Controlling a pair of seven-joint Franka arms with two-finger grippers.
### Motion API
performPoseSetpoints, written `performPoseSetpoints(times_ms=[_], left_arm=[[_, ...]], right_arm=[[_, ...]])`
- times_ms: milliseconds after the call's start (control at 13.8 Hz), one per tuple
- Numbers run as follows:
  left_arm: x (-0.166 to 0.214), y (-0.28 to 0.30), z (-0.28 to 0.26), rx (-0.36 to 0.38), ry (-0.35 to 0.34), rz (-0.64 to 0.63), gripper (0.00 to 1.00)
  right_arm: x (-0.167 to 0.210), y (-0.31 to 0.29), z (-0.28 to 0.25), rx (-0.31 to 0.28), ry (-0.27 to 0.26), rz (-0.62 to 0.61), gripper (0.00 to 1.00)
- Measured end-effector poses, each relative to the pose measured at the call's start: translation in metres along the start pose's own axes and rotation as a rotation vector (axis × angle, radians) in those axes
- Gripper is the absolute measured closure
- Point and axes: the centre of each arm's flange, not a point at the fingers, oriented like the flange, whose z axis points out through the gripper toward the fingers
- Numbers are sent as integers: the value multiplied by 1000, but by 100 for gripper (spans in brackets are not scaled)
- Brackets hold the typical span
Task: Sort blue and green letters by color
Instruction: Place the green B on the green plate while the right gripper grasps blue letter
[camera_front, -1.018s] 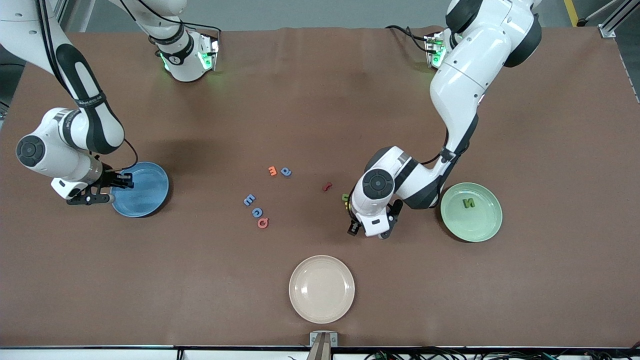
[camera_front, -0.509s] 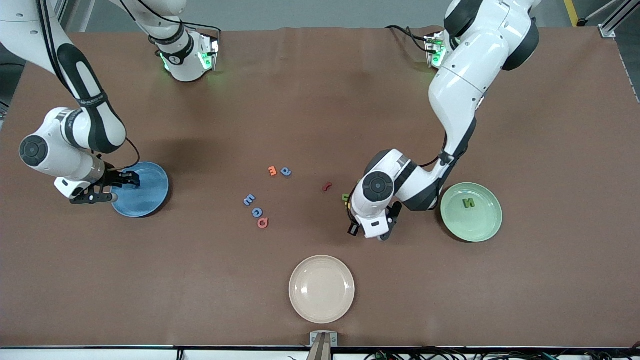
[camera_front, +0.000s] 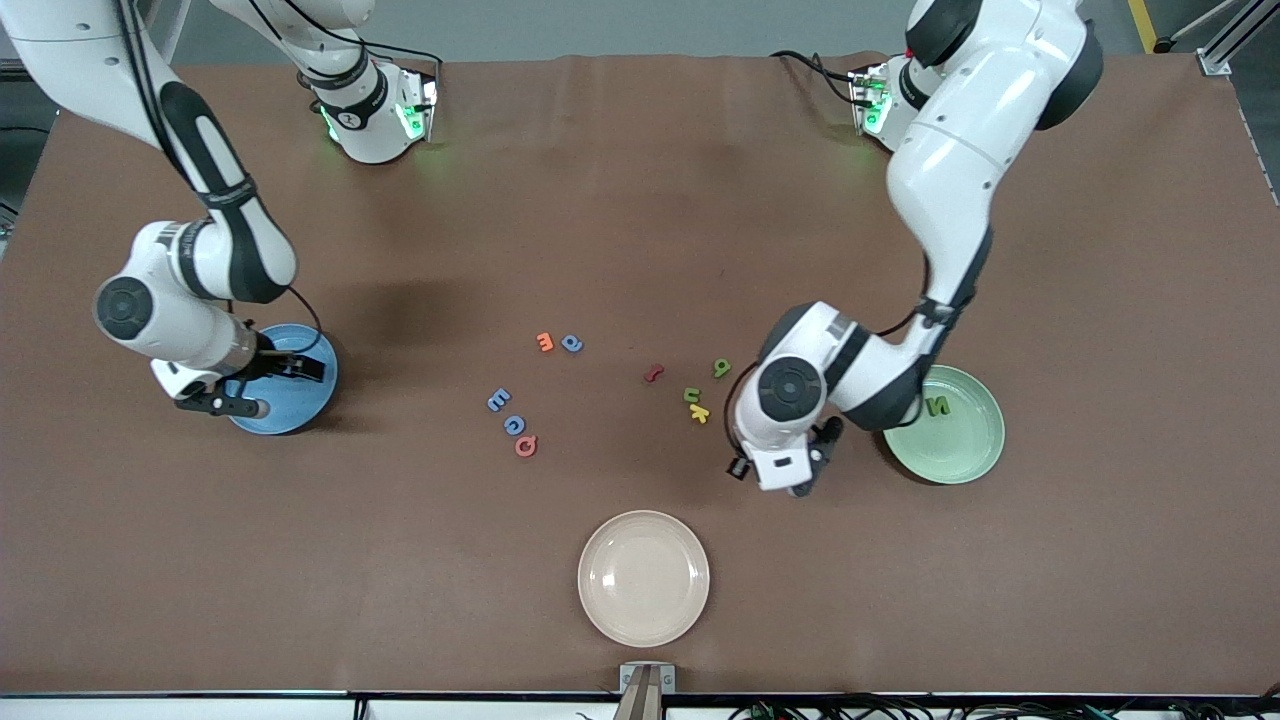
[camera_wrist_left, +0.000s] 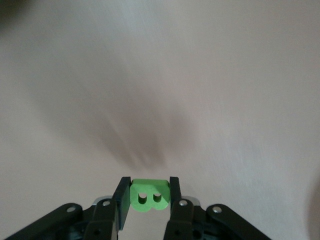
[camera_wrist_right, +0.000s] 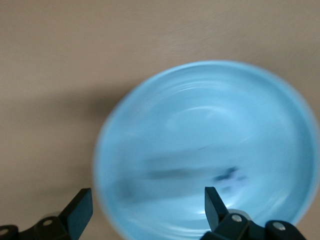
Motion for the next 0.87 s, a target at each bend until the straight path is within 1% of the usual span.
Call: performPoseSetpoints(times_ms=[145, 363, 509, 654, 727, 872], left_arm=[[29, -12, -25, 32, 8, 37, 65], [70, -45, -31, 90, 11, 140, 65], [115, -79, -30, 128, 0, 218, 65], [164, -115, -21, 158, -24, 281, 65], [184, -131, -10, 160, -38, 305, 65], [203, -154, 18, 143, -58, 333, 65]], right_arm=[[-9, -49, -3, 7, 5, 122, 1], [-25, -123, -13, 43, 14, 263, 1], [-38, -162, -16, 51, 23, 333, 1], [-46, -191, -13, 58, 29, 386, 2], [-49, -203, -10, 64, 35, 409, 3], [-53, -221, 0, 81, 49, 445, 3]])
